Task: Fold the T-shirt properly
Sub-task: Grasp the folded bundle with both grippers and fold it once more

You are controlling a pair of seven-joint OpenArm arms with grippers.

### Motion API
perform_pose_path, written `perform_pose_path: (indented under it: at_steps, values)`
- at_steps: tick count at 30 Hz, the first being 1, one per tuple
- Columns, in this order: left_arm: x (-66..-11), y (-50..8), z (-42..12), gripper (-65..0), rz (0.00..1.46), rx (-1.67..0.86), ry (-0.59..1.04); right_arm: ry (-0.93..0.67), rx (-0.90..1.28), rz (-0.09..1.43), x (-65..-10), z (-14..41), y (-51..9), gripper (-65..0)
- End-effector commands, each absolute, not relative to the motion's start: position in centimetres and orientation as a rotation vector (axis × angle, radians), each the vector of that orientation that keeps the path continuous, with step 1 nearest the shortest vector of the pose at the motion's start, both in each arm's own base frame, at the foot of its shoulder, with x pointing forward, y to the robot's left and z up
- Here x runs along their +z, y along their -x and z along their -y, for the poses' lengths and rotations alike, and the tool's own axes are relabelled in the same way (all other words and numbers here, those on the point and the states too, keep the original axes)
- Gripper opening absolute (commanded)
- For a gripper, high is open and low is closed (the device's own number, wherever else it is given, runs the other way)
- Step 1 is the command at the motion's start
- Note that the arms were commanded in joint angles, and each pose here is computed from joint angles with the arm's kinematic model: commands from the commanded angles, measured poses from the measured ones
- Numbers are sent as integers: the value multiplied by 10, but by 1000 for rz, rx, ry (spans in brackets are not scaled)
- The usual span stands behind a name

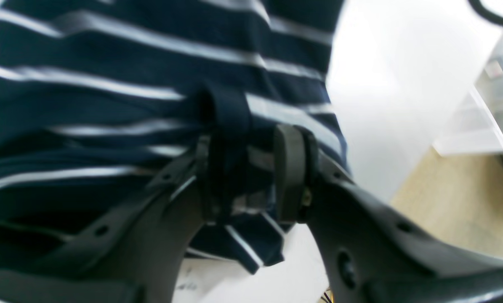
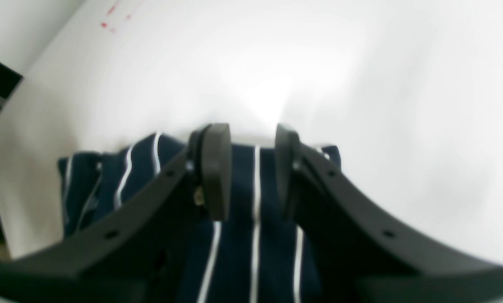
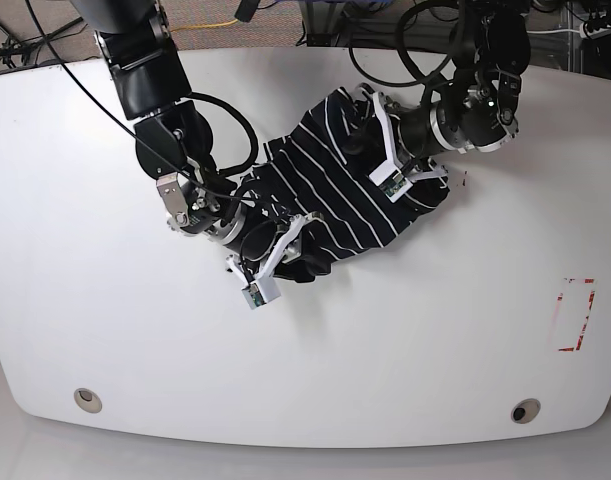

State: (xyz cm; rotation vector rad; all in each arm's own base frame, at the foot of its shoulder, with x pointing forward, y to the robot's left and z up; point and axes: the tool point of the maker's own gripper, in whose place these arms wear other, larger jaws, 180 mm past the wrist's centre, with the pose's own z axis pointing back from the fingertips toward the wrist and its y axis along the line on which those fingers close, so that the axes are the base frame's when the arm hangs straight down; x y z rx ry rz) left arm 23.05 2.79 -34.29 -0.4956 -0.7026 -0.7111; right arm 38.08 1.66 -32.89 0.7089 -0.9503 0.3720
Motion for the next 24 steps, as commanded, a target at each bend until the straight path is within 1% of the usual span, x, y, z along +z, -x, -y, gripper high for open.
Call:
perform_pose_path:
  at_steps: [1,4,8,12,17,20,24]
  values:
    - [-337,-225,-27,-474,721,-712,506,-696,407,955,-331,-19,-390,-490]
    - [-338,-215,-33,-474,722,-756,503,-653,435,948,-338,-18,-389,-490]
    - [-339,-209,-32,-474,715,-773,509,-642,443,948,-339,-18,-390,-490]
    - [-338,-207,-22,-474,716,-795,531,-634,445,952,-338,-15,-392,-490]
    - [-323,-217,12,-474,777,-778,607,-619,446,950,-338,-13,-401,-490]
    - [-323,-229,17,-474,790,-768,582,-608,435,932,-344,-10,-406,-490]
    - [-350,-231,7,-474,711,-767,503,-600,424,906,-355,-9,-407,-490]
